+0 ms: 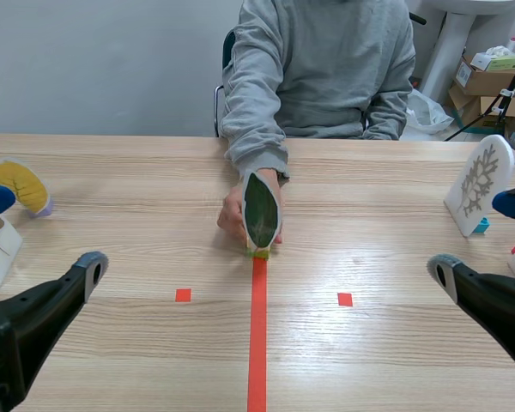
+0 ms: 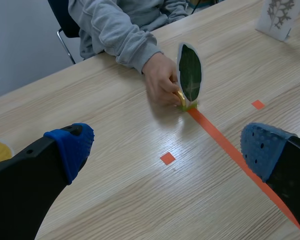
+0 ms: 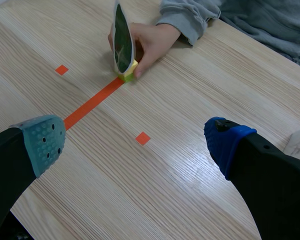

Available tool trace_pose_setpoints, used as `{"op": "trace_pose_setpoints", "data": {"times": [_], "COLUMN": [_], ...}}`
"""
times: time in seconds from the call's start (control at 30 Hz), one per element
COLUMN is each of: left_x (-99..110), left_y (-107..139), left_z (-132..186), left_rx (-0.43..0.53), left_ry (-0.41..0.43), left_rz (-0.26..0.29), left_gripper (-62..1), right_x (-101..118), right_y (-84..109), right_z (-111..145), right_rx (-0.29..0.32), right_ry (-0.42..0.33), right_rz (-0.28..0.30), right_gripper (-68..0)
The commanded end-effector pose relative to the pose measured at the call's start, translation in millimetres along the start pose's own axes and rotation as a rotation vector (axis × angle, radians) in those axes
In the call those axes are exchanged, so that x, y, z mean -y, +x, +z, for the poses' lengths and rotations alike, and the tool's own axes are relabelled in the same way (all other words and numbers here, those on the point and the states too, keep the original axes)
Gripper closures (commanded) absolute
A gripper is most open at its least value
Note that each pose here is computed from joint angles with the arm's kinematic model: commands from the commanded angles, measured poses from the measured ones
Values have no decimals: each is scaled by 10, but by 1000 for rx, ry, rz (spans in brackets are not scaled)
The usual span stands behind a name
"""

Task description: Do the leaf sorting experiment

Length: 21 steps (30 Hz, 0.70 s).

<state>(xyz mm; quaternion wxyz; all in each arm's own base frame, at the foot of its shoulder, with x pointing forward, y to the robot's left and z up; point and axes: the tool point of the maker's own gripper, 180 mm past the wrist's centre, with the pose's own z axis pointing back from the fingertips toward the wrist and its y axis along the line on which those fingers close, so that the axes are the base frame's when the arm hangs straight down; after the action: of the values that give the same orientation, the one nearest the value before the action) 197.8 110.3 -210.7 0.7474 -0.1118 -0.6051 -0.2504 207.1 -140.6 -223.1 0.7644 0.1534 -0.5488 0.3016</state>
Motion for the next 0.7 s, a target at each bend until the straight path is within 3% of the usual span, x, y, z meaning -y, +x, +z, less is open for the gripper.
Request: {"op": "trace_pose_setpoints", "data": {"times": [0.0, 0.67], "left_x": [0, -1], "left_y": [33, 8], "left_z": [7, 6], "left_rx": [16, 2], "left_ry": [3, 3], "left_rz": [8, 7], "left_gripper": [-623, -623], "right_x": [31, 31], "right_y": [54, 5], "right_z": [-7, -7], "right_rx": [19, -8], "right_ry": [-2, -2], "right_rz": [7, 7], "right_gripper": [-567, -567]}}
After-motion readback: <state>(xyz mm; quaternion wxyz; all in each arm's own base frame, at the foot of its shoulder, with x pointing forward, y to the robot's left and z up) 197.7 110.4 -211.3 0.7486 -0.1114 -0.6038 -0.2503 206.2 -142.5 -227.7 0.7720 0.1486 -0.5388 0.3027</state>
